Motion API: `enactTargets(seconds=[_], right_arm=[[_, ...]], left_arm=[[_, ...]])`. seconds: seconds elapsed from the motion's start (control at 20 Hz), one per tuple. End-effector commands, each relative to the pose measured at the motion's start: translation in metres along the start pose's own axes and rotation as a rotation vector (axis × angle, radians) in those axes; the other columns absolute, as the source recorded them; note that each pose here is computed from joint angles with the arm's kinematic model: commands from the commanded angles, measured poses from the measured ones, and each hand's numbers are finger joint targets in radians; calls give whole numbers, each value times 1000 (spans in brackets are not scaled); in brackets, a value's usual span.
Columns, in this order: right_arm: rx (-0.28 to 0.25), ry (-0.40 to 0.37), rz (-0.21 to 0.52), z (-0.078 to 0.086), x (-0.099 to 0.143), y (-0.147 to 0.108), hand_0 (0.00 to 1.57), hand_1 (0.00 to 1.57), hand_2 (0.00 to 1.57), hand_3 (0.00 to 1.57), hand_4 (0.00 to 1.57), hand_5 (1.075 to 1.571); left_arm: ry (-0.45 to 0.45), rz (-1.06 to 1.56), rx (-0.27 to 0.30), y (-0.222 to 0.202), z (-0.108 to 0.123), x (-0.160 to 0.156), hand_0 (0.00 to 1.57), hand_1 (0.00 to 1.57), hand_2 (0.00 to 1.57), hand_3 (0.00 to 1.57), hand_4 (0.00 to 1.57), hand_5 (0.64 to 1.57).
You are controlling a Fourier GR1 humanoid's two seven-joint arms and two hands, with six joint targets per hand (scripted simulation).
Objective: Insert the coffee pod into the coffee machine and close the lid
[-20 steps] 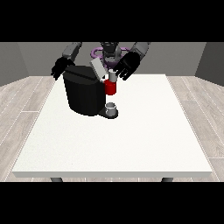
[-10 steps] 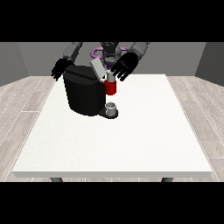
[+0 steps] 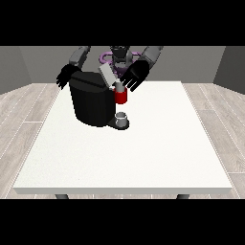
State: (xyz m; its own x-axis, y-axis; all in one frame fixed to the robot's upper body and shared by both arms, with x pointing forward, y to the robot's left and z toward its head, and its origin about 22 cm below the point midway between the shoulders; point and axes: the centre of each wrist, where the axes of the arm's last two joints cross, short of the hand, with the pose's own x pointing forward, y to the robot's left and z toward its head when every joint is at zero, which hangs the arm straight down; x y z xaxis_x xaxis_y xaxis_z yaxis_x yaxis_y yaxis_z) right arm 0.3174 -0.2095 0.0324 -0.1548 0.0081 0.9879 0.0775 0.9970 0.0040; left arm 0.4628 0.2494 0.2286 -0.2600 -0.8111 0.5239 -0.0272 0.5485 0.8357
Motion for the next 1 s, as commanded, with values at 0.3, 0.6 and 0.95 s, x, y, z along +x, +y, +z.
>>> enactTargets(seconds=[0.3,0.6,0.95], right_arm=[[-15,-21,0,-6,4,-15,0,0,0,0,443,1571],[-5,-15,2,1,9,10,0,0,0,0,403,1571],[-20,-14,6,-9,0,-23,0,0,0,0,401,1571]], left_arm=[[-10,7,-46,-18,0,0,1221,1221,1265,1171,485,1571],[15,-1,-33,-16,3,-13,1161,1161,1195,1058,457,1571],[-18,-58,-16,-1,-3,8,1056,1056,1108,937,393,1571]])
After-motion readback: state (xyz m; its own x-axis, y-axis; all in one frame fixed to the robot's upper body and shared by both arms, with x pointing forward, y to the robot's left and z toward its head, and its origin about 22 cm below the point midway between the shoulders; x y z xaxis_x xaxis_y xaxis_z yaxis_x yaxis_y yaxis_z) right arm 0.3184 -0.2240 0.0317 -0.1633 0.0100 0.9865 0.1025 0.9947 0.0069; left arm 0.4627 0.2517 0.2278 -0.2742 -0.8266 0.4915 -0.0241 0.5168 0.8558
